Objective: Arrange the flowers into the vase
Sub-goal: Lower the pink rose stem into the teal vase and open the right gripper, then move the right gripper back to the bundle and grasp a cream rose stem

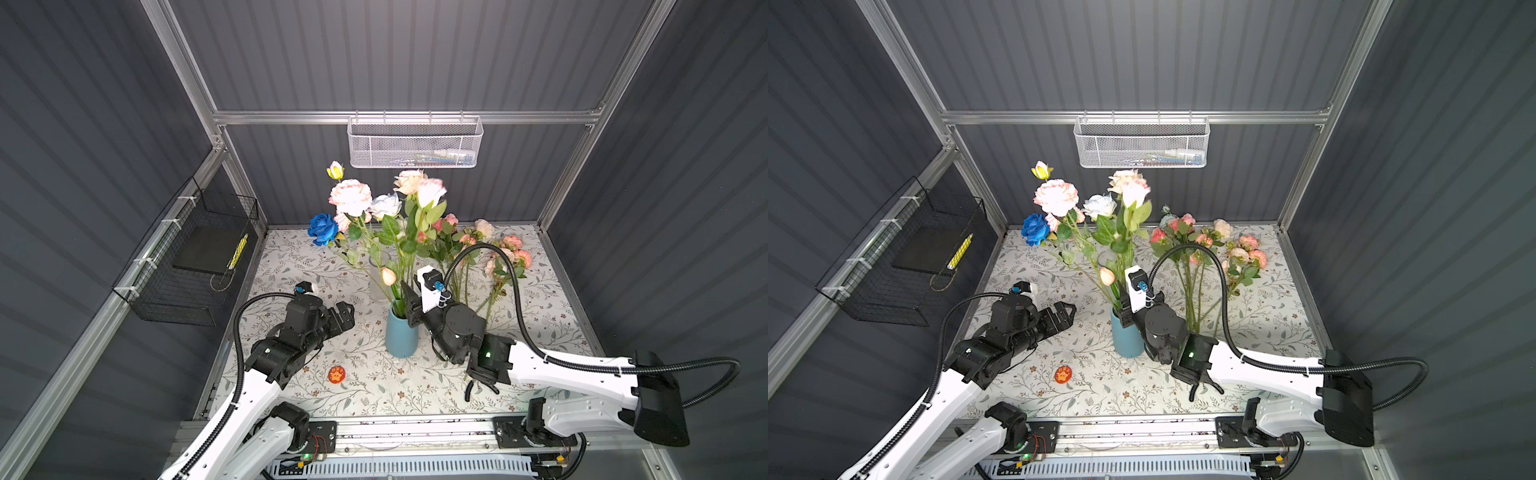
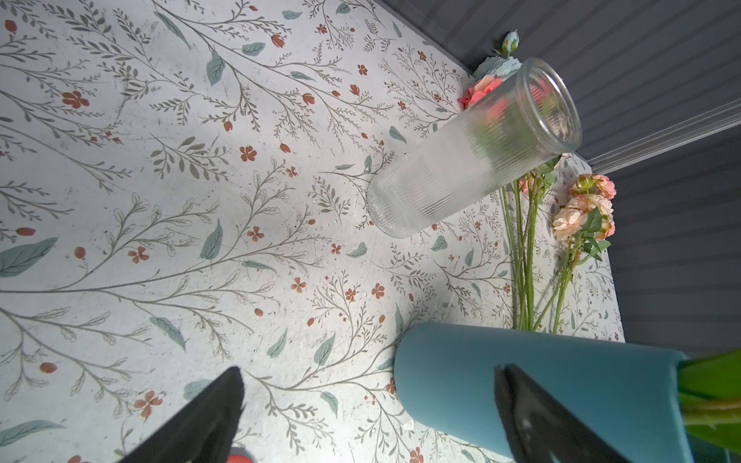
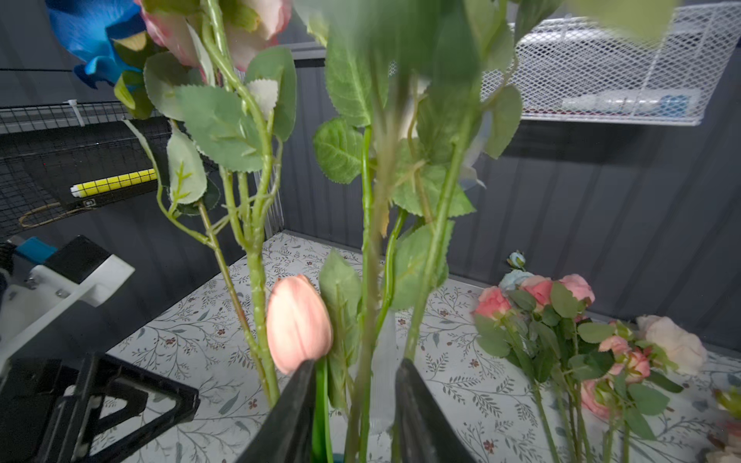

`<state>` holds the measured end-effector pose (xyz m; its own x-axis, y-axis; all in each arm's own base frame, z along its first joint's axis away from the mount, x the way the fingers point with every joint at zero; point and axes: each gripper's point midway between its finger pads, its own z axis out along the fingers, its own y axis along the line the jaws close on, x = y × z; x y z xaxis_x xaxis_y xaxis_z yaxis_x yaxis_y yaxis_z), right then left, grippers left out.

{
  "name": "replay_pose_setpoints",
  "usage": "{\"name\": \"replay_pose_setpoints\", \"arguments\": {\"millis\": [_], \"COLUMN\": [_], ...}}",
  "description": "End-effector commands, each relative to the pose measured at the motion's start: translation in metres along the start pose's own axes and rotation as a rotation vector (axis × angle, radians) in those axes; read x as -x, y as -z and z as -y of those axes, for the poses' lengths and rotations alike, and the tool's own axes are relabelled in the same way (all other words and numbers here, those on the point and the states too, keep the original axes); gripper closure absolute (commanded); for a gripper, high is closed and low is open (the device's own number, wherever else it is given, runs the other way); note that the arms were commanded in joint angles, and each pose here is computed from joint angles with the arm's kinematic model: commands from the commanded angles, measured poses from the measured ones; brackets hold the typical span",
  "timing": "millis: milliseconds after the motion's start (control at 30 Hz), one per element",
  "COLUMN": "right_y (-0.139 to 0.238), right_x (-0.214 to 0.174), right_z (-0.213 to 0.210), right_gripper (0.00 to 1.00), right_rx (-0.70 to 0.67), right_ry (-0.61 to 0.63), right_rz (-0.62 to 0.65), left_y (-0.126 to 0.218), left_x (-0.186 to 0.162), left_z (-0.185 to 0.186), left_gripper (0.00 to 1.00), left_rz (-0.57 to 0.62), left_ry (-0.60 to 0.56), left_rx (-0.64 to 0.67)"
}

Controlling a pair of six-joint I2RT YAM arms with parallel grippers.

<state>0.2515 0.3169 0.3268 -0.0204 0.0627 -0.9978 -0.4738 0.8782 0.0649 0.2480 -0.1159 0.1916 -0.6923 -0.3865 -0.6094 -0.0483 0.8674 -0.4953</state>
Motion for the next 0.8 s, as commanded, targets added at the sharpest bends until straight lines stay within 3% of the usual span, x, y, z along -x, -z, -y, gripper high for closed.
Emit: {"name": "replay_pose_setpoints", "arguments": {"millis": [0, 167, 367, 633, 767], "right_y": [0.012, 0.029, 0.051, 0.081, 0.091], "right_x": [0.002, -0.001, -0.013, -0.046, -0.076], "right_z": [0.005, 0.012, 0.031, 0.079, 0.107], "right_gripper": [0.47, 0.33, 0.25, 0.23, 0.27], "right_rx": [-0.008, 0.006, -0.008, -0.150, -0.245], "right_ry": [-0.060, -0.119, -0.192, -0.239, -0.292], "right_rz": [-0.008, -0.029, -0.064, -0.124, -0.202], "left_y": [0.009, 0.010, 0.009, 0.005, 0.001], "left_x": [0.007, 0.008, 0.007, 0.005, 0.004], "left_z": [0.007, 0.009, 0.010, 0.009, 0.010], "left_gripper": [0.00, 0.00, 0.00, 0.00, 0.00], "left_rz": [0.016, 0.018, 0.009, 0.002, -0.006], "left_ry": [-0.007, -0.009, -0.012, -0.015, -0.014], "left_rx": [-0.022, -0.026, -0.030, -0.027, -0.030]}}
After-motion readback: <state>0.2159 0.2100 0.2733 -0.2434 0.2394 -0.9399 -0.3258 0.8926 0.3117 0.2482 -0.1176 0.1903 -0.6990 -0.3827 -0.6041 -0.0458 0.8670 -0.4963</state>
